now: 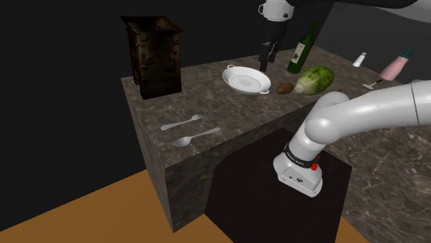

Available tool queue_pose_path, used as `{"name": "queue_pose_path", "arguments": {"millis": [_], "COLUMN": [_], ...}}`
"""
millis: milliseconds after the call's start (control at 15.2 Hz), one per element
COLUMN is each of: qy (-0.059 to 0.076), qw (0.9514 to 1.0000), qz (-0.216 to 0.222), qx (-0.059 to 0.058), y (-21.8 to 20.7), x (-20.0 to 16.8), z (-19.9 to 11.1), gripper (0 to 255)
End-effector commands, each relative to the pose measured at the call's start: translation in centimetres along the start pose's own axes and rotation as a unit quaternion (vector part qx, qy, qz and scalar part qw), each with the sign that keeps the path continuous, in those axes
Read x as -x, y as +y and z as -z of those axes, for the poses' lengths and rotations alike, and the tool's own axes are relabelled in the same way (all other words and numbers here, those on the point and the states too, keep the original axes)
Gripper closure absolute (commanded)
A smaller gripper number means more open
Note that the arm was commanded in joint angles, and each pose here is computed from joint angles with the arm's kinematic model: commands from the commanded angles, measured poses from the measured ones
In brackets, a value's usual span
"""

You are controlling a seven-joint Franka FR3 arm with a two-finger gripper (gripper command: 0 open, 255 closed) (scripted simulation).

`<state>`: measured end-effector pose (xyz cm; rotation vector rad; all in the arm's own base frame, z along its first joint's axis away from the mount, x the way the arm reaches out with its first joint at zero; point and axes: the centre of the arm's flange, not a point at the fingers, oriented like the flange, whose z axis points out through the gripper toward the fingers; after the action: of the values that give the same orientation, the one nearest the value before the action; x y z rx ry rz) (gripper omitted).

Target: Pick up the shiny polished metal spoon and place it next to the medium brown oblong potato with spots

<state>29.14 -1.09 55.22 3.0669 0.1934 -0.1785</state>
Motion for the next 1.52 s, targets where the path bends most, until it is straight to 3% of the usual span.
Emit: {"name": "queue_pose_path", "arguments": {"millis": [0, 330, 726, 1056, 1452], "qy": [0.000, -0.001, -0.003, -0.004, -0.005], "qw": [1.0000, 0.9962, 0.9814, 0.9609, 0.9264], "qz": [0.000, 0.085, 0.186, 0.269, 0.366], "qx": [0.000, 0.020, 0.045, 0.065, 0.088], "y": [0.0, -5.2, -12.2, -18.4, -25.9], "x": [0.0, -4.1, -7.8, -9.8, -10.7], "z": [0.0, -2.2, -5.3, -8.0, -11.7], "gripper": [0, 0, 0, 0, 0]}}
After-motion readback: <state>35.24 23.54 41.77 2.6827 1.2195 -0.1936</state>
